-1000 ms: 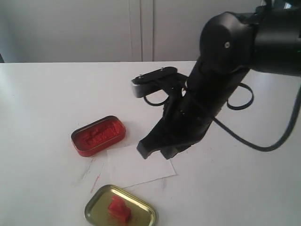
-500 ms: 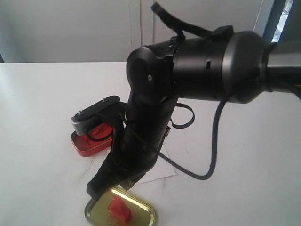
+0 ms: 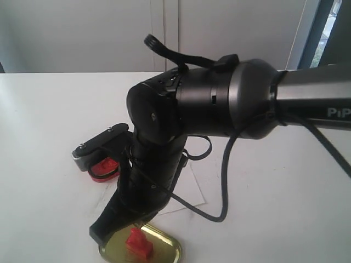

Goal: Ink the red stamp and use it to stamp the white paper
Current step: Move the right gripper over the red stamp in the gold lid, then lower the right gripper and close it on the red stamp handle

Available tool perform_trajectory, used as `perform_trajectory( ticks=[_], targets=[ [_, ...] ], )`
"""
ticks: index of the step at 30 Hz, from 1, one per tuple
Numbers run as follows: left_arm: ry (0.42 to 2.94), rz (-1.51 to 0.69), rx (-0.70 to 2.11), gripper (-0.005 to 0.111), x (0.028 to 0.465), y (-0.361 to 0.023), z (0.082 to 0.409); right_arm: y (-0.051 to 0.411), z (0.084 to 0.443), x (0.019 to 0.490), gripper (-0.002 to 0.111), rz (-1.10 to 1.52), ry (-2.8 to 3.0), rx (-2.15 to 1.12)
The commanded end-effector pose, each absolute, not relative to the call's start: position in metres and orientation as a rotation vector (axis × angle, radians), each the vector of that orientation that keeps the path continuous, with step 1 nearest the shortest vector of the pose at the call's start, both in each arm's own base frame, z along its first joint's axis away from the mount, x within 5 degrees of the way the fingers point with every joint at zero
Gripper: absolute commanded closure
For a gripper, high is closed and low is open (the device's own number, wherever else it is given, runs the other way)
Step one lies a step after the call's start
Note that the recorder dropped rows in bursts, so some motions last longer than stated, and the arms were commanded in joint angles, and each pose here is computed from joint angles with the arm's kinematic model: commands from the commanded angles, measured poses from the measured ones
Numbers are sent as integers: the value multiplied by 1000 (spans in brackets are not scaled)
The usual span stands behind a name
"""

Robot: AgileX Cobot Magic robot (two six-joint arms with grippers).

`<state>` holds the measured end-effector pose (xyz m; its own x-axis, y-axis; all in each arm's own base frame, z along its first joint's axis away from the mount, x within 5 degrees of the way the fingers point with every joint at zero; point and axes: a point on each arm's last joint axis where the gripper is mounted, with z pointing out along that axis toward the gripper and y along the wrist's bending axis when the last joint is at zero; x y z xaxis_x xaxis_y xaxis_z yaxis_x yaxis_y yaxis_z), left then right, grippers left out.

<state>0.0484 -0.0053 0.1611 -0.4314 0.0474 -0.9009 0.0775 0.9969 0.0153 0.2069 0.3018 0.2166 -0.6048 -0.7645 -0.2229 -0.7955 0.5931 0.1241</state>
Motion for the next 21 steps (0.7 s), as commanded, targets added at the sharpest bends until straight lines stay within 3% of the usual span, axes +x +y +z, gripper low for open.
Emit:
perform_trajectory(
  ticks=[1,4,16,21],
  targets=[
    [2029,-38,82,107,48,-5,158,306,220,206,91,357,2663,-1295],
    [2029,-38,82,107,48,-5,158,306,219,204,84,369,2671,-1292],
    [2029,-38,82,107,48,-5,158,313,218,192,82,247,2599,-1398],
    [2029,-38,82,107,48,-5,158,314,214,193,66,246,2601,-1399]
  ],
)
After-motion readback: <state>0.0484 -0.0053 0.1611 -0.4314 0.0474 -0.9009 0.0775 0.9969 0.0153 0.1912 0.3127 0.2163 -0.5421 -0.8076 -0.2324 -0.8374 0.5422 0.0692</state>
